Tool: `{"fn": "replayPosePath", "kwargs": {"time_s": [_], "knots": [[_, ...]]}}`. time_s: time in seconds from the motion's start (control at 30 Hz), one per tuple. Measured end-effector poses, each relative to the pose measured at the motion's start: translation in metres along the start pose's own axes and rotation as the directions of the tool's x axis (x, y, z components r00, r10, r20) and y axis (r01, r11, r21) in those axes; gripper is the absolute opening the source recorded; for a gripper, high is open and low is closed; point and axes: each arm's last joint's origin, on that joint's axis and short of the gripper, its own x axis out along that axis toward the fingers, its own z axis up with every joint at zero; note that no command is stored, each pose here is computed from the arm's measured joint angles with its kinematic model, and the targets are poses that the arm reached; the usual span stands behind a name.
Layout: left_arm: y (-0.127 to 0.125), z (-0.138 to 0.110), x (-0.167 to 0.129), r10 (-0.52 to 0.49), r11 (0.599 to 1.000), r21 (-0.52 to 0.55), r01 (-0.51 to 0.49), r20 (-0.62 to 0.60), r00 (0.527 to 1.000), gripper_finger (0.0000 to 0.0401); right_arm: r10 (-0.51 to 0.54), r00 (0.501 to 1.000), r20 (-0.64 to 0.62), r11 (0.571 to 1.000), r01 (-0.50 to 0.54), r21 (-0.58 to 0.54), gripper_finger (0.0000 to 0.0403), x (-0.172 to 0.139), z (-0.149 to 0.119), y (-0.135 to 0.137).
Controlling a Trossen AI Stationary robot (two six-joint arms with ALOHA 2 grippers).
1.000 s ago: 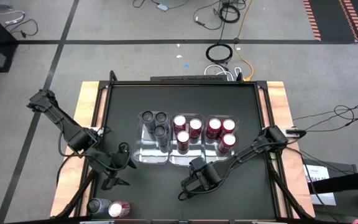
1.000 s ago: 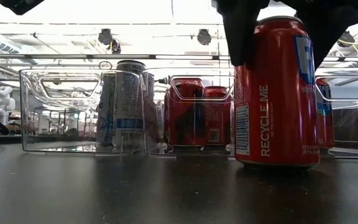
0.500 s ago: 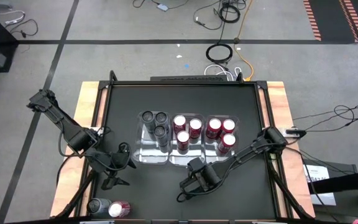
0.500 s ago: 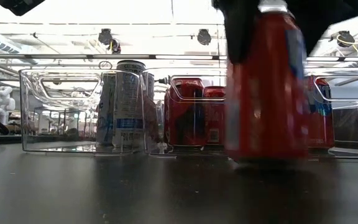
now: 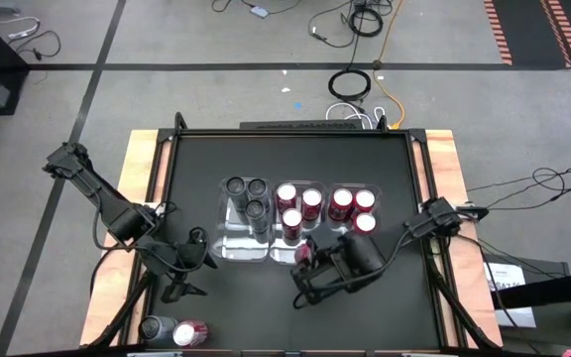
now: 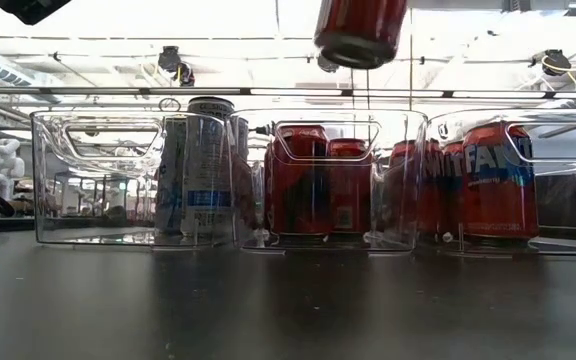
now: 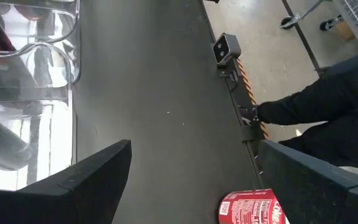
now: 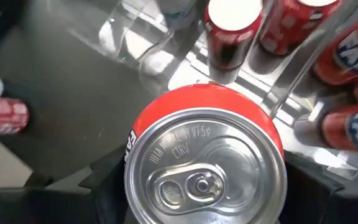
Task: Sort soda cans
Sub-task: Put the red soda can into the right transparent bin
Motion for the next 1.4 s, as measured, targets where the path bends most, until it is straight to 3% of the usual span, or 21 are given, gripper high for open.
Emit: {"fn": "replayPosePath", "kwargs": {"time_s": [0.7,0.97,1.1,1.27,1.4], "knots": [[0.001,0.0,0.0,0.029,1.0,0.0,-0.029,0.011,1.0,0.036,-0.004,0.998,0.059,0.979,0.016,-0.202,0.029,-0.005,0.05,-0.019],[0.002,0.0,0.0,0.063,0.997,0.031,-0.064,0.024,0.998,0.036,-0.02,0.997,0.068,0.944,0.041,-0.326,0.029,-0.005,0.091,-0.037],[0.003,-0.001,0.0,0.076,0.996,0.035,-0.077,0.02,0.997,0.036,0.016,0.999,0.034,0.911,-0.001,-0.412,0.029,-0.016,0.103,-0.049],[0.003,-0.001,0.0,0.077,0.996,0.035,-0.077,0.019,0.997,0.036,0.035,0.999,-0.014,0.877,-0.037,-0.479,0.029,-0.034,0.091,-0.075],[0.003,-0.001,0.0,0.078,0.996,0.035,-0.079,0.02,0.997,0.036,-0.002,0.999,-0.045,0.886,-0.019,-0.464,0.0291,-0.044,0.071,-0.115]]}}
